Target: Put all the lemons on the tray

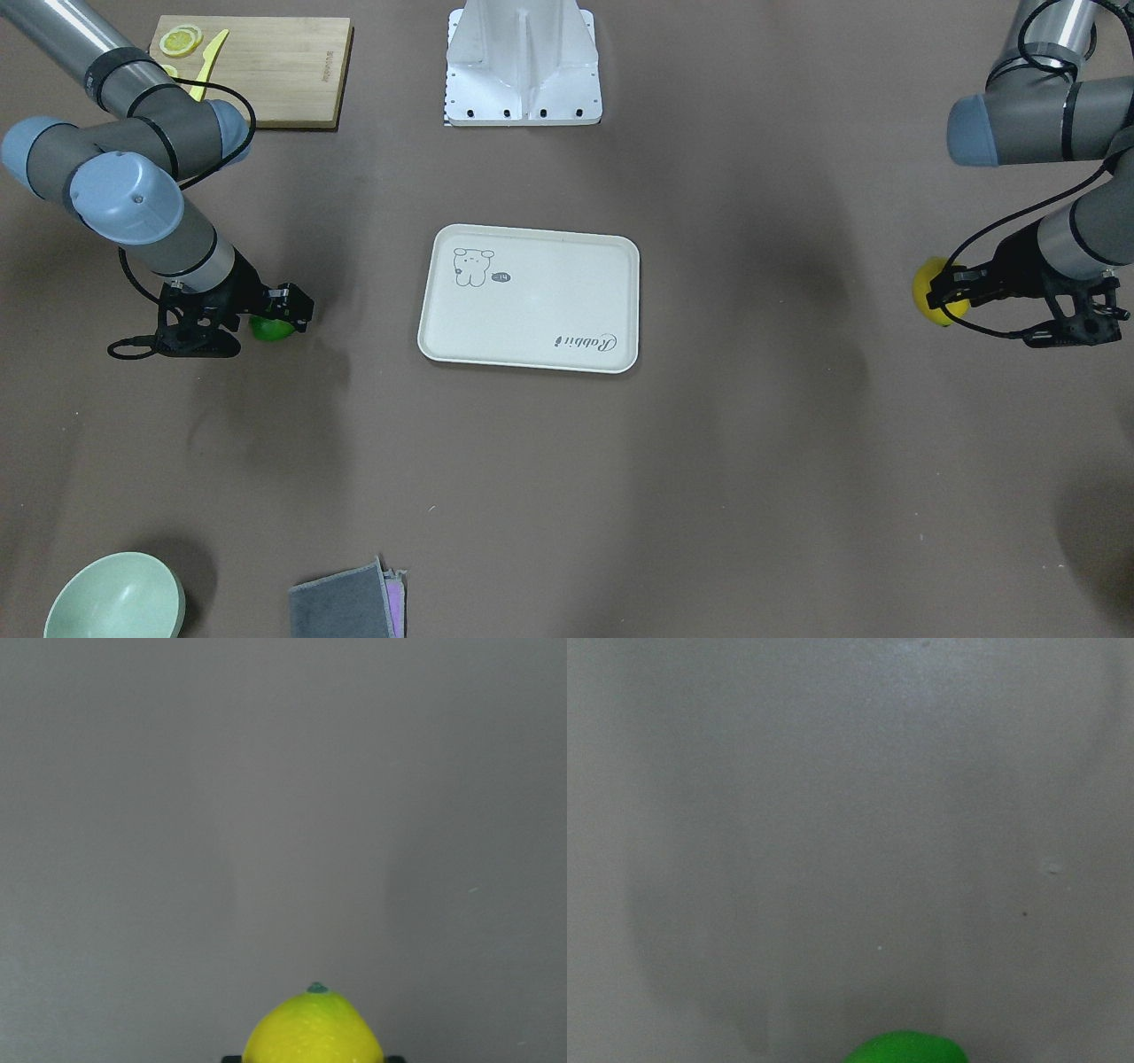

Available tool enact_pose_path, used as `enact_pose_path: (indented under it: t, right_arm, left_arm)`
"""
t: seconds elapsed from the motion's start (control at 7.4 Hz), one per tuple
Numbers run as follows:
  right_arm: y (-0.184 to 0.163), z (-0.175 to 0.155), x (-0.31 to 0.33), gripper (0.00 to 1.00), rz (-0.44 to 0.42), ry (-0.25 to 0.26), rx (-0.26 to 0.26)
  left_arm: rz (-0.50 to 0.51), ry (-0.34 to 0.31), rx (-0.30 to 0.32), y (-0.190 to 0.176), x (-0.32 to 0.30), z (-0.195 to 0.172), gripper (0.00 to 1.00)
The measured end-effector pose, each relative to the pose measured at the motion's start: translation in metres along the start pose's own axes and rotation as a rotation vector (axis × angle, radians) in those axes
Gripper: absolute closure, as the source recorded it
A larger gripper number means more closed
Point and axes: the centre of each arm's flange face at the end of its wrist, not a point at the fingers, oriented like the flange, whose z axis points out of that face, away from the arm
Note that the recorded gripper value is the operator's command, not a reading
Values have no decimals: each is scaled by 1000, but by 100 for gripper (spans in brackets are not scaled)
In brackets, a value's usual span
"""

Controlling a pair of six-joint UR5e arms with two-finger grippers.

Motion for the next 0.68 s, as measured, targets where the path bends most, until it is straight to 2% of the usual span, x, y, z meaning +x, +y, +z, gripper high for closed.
enact_pose_path:
  t: [0.27, 0.68]
  right_arm:
    - [4, 3, -1, 51, -4, -5, -13]
    - [9, -9, 2, 61, 8, -54, -76]
  left_arm:
    - [3, 2, 5, -11, 33, -22, 100]
    - [-8, 6, 11, -18, 84, -63, 100]
